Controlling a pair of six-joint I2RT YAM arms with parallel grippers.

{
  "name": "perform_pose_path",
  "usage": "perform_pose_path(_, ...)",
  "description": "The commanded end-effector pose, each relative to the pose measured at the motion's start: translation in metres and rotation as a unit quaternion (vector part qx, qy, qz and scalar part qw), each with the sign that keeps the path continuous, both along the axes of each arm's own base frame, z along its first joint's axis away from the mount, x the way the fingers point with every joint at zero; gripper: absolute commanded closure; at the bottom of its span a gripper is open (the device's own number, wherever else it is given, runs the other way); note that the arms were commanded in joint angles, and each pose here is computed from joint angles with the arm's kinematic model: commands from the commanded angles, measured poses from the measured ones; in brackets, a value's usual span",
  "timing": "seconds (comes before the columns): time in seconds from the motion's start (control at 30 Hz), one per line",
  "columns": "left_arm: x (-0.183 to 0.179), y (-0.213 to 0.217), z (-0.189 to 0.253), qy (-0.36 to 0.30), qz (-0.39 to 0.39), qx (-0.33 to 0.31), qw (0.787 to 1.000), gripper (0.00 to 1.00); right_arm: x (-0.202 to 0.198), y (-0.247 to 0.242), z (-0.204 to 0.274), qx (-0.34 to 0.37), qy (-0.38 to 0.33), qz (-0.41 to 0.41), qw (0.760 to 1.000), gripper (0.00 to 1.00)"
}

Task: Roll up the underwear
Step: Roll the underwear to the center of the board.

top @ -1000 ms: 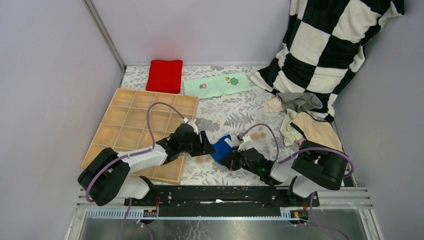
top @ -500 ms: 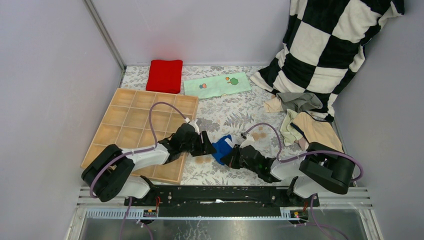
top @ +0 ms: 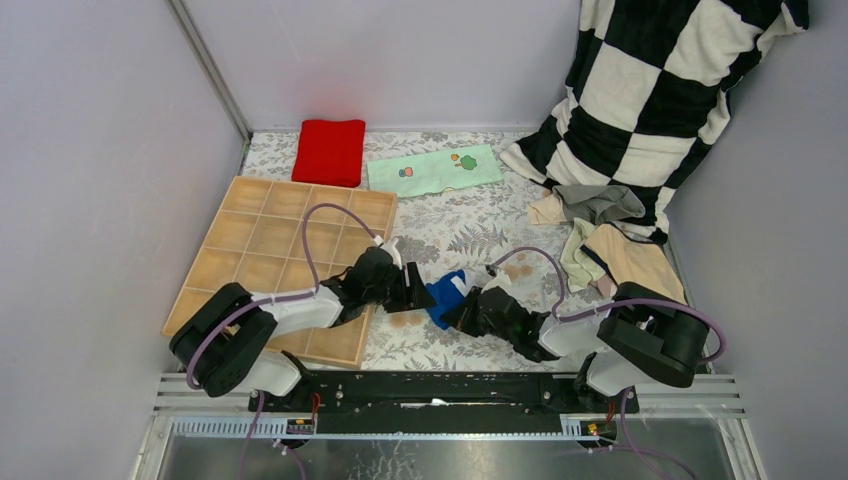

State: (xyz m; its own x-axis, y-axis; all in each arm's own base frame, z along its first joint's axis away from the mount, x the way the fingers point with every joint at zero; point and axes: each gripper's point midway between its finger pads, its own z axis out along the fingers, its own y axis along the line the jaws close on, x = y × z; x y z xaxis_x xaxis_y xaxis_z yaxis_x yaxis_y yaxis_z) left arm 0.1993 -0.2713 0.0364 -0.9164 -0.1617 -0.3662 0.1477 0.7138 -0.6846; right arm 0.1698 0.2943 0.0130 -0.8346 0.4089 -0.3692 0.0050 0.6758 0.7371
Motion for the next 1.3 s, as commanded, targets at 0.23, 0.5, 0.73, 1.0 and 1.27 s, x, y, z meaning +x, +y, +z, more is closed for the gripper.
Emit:
perform_pose_path(0.23,0.018,-0.014,0.013,-0.035,-0.006,-0.016,0.999,0.26,-0.026,-0.084,-0.071,-0.169,0.099,-0.054,0.979,1.00)
perform_pose_path(0.5,0.021,-0.022,0.008,-0.032,-0.016,-0.020,0.999,0.26,-0.024,-0.082,-0.069,-0.166,0.099,-0.044,0.980,1.00)
perform_pose_path(0.73,0.020,-0.021,-0.003,-0.026,-0.020,-0.012,0.999,0.33,-0.020,-0.079,-0.066,-0.169,0.097,-0.033,0.980,1.00)
perform_pose_path(1.0,0.021,-0.021,-0.015,-0.026,-0.025,-0.003,0.999,0.60,-0.020,-0.077,-0.064,-0.176,0.095,-0.019,0.980,1.00)
perform_pose_path(1.27,0.019,-0.021,-0.020,-0.017,-0.026,-0.003,1.000,0.98,-0.012,-0.077,-0.051,-0.182,0.070,-0.014,0.981,0.92)
